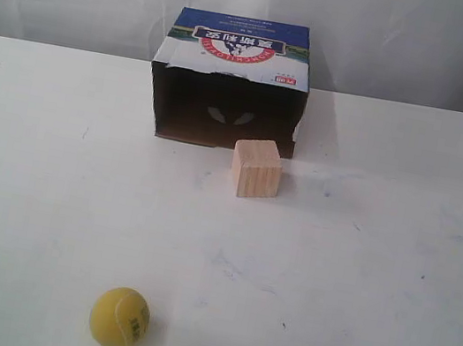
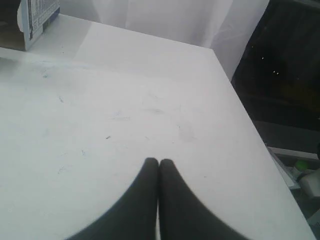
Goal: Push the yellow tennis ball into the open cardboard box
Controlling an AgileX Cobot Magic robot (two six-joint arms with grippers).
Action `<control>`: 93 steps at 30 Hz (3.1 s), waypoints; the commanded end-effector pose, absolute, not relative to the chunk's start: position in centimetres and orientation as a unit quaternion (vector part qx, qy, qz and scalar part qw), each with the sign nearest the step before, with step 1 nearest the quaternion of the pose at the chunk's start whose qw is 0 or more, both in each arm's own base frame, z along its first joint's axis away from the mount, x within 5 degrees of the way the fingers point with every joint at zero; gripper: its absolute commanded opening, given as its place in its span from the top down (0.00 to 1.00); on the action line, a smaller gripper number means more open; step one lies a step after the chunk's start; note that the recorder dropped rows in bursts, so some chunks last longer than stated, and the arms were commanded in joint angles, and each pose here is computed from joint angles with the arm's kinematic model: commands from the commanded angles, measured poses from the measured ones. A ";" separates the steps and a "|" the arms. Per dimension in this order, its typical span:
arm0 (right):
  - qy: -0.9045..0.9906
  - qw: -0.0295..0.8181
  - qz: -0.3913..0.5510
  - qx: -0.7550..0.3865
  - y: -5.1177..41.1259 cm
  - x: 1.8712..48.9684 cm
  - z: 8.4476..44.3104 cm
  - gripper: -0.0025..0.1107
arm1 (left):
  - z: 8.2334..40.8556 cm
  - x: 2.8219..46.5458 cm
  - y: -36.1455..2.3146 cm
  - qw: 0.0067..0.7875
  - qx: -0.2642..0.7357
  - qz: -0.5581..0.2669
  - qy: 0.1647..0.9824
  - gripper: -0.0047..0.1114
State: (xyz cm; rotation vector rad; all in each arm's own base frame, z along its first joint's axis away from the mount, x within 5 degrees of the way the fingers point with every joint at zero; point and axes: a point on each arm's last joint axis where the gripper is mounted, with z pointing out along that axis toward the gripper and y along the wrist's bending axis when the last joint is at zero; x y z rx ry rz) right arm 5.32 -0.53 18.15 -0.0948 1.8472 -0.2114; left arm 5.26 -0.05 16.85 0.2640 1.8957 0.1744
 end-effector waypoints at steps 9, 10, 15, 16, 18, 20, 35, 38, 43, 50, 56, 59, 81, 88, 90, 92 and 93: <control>0.791 0.604 -0.093 -0.042 -0.5 5.3 18.2 0.98 | 22.4 5.4 0.9 0.781 -0.182 -0.162 0.574 0.96; 0.791 0.604 -0.093 -0.042 -0.5 5.3 18.2 0.98 | 23.1 5.0 1.5 0.810 -0.197 -0.154 0.531 0.96; 0.791 0.604 -0.093 -0.042 -0.5 5.3 18.2 0.98 | 25.5 3.4 5.7 0.806 -0.462 -0.183 0.320 0.96; 0.791 0.604 -0.093 -0.042 -0.5 5.3 18.2 0.98 | 26.5 3.7 6.0 0.792 -0.488 -0.193 0.313 0.96; 0.791 0.604 -0.093 -0.042 -0.5 5.3 18.2 0.98 | 29.4 5.4 5.4 0.802 -0.446 -0.180 0.354 0.96; 0.791 0.604 -0.093 -0.042 -0.5 5.3 18.2 0.98 | 33.3 8.0 3.6 0.837 -0.307 -0.129 0.435 0.96; 0.791 0.604 -0.093 -0.042 -0.5 5.3 18.2 0.98 | 28.6 22.8 -3.8 0.202 0.073 -0.126 0.968 0.96; 0.791 0.604 -0.093 -0.042 -0.5 5.3 18.2 0.98 | 25.6 19.7 -8.9 0.233 0.158 -0.306 0.909 0.96; 0.791 0.604 -0.093 -0.042 -0.5 5.3 18.2 0.98 | 21.8 17.5 -11.6 0.330 0.254 -0.324 0.849 0.96; 0.791 0.604 -0.093 -0.042 -0.5 5.3 18.2 0.98 | 21.0 17.3 -12.9 0.338 0.287 -0.399 0.803 0.96; 0.791 0.604 -0.093 -0.042 -0.5 5.3 18.2 0.98 | 20.1 17.7 -13.3 0.337 0.289 -0.420 0.792 0.96; 0.791 0.604 -0.093 -0.042 -0.5 5.3 18.2 0.98 | 19.4 18.2 -13.0 0.340 0.288 -0.385 0.808 0.96; 0.791 0.604 -0.093 -0.042 -0.5 5.3 18.2 0.98 | 17.5 18.8 -12.9 0.326 0.319 -0.346 0.820 0.96; 0.791 0.604 -0.093 -0.042 -0.5 5.3 18.2 0.98 | 16.0 19.1 -13.0 0.297 0.312 -0.345 0.834 0.96; 0.791 0.604 -0.093 -0.042 -0.5 5.3 18.2 0.98 | 15.5 19.2 -12.9 0.289 0.309 -0.339 0.840 0.96; 0.791 0.604 -0.093 -0.042 -0.5 5.3 18.2 0.98 | 15.0 19.3 -12.8 0.282 0.305 -0.331 0.847 0.96; 0.791 0.604 -0.093 -0.042 -0.5 5.3 18.2 0.98 | 14.7 19.4 -12.8 0.278 0.303 -0.327 0.851 0.96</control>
